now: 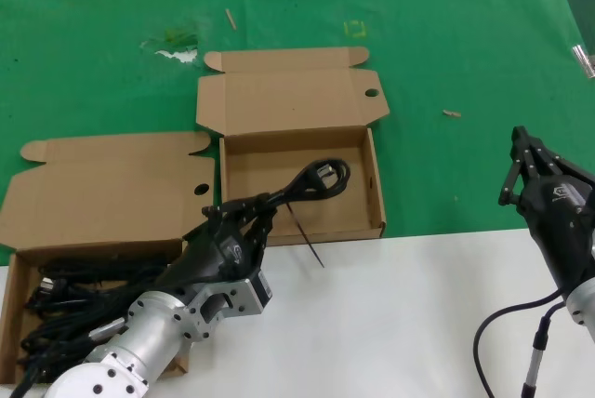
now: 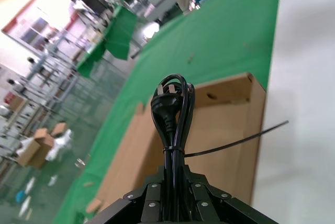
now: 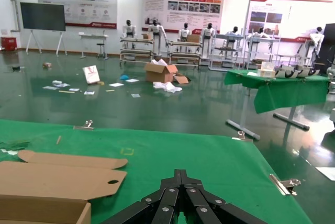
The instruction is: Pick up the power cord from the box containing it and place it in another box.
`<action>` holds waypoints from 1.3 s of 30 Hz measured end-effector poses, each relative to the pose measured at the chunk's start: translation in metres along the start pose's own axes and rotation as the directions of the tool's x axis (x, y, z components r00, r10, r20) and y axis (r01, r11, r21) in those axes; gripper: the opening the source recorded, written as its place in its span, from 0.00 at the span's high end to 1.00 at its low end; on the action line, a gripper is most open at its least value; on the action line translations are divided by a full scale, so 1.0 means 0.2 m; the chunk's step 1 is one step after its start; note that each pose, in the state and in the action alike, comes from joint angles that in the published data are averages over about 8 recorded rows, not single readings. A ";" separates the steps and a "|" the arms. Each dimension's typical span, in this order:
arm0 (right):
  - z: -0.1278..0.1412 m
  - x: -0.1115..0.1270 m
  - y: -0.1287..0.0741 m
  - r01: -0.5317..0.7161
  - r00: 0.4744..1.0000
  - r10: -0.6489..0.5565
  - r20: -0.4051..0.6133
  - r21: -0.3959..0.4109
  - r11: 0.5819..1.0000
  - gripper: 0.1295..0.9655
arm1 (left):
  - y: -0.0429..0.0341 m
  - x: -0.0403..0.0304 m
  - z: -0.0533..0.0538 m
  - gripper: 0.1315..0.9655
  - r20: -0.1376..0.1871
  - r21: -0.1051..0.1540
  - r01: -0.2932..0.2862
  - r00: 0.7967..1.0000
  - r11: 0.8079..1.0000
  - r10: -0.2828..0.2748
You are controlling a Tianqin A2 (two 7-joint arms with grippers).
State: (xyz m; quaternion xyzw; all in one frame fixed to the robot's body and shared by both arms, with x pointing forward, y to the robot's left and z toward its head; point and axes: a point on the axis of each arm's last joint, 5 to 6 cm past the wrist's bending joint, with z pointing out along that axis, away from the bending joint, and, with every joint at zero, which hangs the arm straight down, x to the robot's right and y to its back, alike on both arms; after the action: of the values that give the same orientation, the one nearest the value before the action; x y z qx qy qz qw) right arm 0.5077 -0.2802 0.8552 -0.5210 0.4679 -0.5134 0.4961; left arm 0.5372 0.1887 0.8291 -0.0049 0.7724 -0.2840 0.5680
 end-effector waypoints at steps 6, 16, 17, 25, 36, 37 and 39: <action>0.00 0.00 0.00 0.000 1.000 0.000 0.000 0.000 1.000 0.99 | 0.014 0.008 0.02 0.92 -0.022 -0.020 0.004 1.000 1.000 -0.005; 0.00 0.00 0.00 0.000 1.000 0.000 0.000 0.000 1.000 0.99 | -0.015 -0.004 0.07 0.88 0.026 -0.013 0.005 1.000 1.000 -0.005; 0.00 0.00 0.00 0.000 1.000 0.000 0.000 0.000 1.000 0.99 | -0.014 -0.005 0.08 0.88 0.030 -0.017 0.007 1.000 1.000 -0.007; 0.00 0.00 0.00 0.000 1.000 0.000 0.000 0.000 1.000 0.99 | -0.005 -0.007 0.13 0.82 0.044 -0.040 0.044 0.998 0.998 -0.042; 0.00 0.00 0.00 0.000 1.000 0.000 0.000 0.000 1.000 0.99 | -0.006 -0.095 0.07 0.62 0.104 0.015 0.186 0.977 0.982 -0.187; 0.00 0.00 0.00 0.000 1.000 0.000 0.000 0.000 1.000 0.99 | -0.006 -0.119 0.05 0.59 0.122 0.029 0.215 0.969 0.976 -0.217; 0.00 0.00 0.00 0.000 1.000 0.000 0.000 0.000 1.000 0.99 | -0.004 -0.169 0.00 0.54 0.162 0.058 0.277 0.945 0.959 -0.283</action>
State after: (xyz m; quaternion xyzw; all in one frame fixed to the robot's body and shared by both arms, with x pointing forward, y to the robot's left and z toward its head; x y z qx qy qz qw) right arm 0.5077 -0.2802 0.8552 -0.5210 0.4679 -0.5134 0.4961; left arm 0.5493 0.1990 0.8590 -0.1290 0.7080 -0.3735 0.5854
